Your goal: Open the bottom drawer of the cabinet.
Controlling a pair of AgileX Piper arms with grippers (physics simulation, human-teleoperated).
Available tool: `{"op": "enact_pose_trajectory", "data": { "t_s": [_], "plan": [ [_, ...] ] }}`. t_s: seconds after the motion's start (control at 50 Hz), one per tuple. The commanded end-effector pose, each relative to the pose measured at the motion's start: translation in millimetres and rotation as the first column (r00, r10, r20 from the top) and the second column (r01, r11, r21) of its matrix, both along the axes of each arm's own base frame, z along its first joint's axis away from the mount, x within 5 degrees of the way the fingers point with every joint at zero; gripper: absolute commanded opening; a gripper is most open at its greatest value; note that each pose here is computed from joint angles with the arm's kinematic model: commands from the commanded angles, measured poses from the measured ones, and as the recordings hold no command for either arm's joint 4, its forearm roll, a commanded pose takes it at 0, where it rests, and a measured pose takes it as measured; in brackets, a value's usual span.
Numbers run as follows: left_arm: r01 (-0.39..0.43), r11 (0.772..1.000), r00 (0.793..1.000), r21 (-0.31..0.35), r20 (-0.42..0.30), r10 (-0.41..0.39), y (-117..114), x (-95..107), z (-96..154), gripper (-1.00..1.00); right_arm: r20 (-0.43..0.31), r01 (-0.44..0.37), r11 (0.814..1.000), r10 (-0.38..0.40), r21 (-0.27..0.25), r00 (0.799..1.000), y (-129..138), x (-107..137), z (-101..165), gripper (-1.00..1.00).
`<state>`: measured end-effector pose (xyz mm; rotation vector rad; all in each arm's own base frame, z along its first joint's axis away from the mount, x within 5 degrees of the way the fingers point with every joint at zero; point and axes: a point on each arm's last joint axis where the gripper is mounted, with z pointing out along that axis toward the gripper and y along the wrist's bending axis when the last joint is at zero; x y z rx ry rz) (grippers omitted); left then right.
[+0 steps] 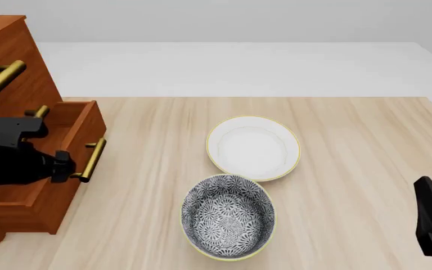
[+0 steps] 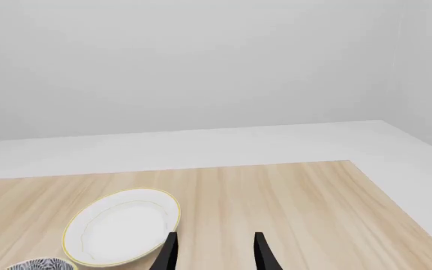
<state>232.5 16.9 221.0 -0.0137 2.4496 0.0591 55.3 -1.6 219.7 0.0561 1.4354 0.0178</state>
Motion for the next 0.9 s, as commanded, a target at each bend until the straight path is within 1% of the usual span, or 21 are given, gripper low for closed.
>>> {"op": "enact_pose_trajectory", "data": {
  "t_s": [0.02, 0.1, 0.14, 0.18, 0.28, 0.3, 0.32, 0.56, 0.64, 0.9],
  "plan": [
    [-0.003, 1.0, 1.0, -0.002, -0.011, 0.003, 0, -1, -9, 1.0, -0.001, -0.002, 1.0, 0.002, 0.0, 1.0, 0, 0, -1, 1.0],
    [-0.007, 1.0, 1.0, 0.004, -0.015, 0.007, 3, 1, -12, 1.0, -0.001, -0.002, 1.0, 0.002, -0.001, 1.0, 0, 0, -1, 1.0],
    [-0.011, 1.0, 1.0, -0.003, -0.02, 0.011, 2, 1, -14, 1.0, 0.0, -0.001, 1.0, 0.001, -0.001, 1.0, 0, 0, -1, 1.0],
    [-0.007, 1.0, 1.0, 0.007, -0.022, 0.007, 4, 1, -16, 1.0, 0.0, -0.001, 1.0, 0.001, -0.001, 1.0, 0, 0, 0, 1.0],
    [-0.012, 1.0, 0.999, 0.0, -0.03, 0.012, 4, 1, -22, 1.0, -0.002, -0.001, 1.0, 0.001, -0.003, 1.0, 0, 0, 0, 1.0],
    [-0.006, 1.0, 0.999, 0.009, -0.032, 0.006, 5, 1, -24, 1.0, -0.002, -0.001, 1.0, 0.001, -0.003, 1.0, 0, 0, 0, 1.0],
    [-0.011, 1.0, 0.999, 0.002, -0.034, 0.011, 4, 1, -24, 1.0, -0.002, -0.001, 1.0, 0.001, -0.002, 1.0, 0, 0, 0, 1.0],
    [-0.011, 1.0, 0.999, 0.006, -0.04, 0.011, 5, 3, -29, 1.0, -0.001, 0.0, 1.0, 0.0, -0.004, 1.0, 0, 0, 0, 1.0],
    [-0.006, 1.0, 0.999, 0.003, -0.042, 0.006, 4, 3, -29, 1.0, -0.001, 0.0, 1.0, 0.0, -0.004, 1.0, 0, 0, 1, 1.0],
    [0.005, 0.999, 0.998, -0.039, -0.06, -0.007, -12, -2, -34, 1.0, 0.0, 0.001, 1.0, -0.001, -0.002, 1.0, 0, 0, 1, 1.0]
  ]
}}
